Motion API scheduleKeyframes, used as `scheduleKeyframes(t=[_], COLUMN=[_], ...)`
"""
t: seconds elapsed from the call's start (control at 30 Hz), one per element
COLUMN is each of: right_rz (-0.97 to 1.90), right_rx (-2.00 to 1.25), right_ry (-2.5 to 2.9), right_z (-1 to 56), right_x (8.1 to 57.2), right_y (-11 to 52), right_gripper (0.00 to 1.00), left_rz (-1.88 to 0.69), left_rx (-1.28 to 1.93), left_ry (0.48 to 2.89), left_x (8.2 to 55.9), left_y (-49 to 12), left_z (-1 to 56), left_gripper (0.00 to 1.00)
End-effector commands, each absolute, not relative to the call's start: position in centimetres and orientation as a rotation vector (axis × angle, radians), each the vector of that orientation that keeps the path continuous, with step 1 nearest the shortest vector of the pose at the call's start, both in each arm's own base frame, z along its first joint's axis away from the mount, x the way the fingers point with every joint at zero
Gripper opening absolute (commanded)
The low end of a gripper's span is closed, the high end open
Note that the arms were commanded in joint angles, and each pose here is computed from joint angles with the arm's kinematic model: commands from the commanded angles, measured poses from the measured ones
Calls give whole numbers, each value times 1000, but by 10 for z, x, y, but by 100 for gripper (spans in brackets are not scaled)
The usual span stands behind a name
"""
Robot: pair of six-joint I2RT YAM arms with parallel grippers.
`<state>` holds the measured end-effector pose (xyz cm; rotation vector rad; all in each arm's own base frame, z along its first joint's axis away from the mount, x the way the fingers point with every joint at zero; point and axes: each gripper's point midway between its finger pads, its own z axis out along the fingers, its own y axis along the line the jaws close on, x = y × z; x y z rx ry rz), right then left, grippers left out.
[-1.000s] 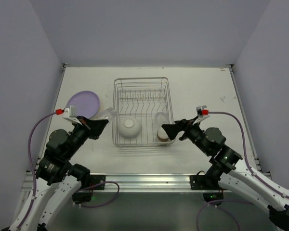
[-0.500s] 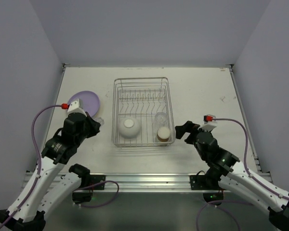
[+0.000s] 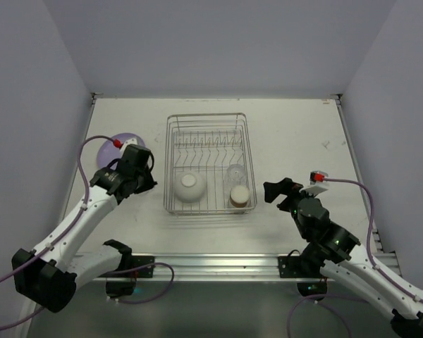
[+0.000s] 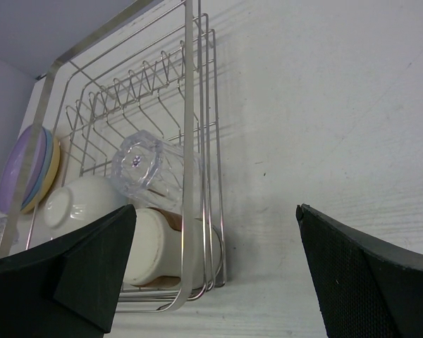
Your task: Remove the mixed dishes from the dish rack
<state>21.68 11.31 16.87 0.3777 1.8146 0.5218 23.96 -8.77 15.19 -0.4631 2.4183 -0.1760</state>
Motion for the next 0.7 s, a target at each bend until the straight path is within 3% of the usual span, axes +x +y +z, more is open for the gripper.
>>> scheduleKeyframes(t=[0.0, 0.23, 0.47, 0.67], right_rz=[505, 531, 538, 545], right_rx=[408, 391, 394, 397], right_ry=[1781, 1795, 1788, 1781], right_z=[177, 175, 178, 177], right_x=[219, 218, 217, 215], right_y=[107, 113, 111, 110], right_gripper=[99, 99, 99, 99], left_rz=[-107, -98, 132, 166], left_rx=[-530, -641, -803, -920], left_ry=[2439, 2460, 2461, 2404], left_x=[244, 249, 245, 248], left_y=[-77, -58, -22, -11], left_z=[150, 117, 95, 93], left_gripper=[0, 1, 0, 0])
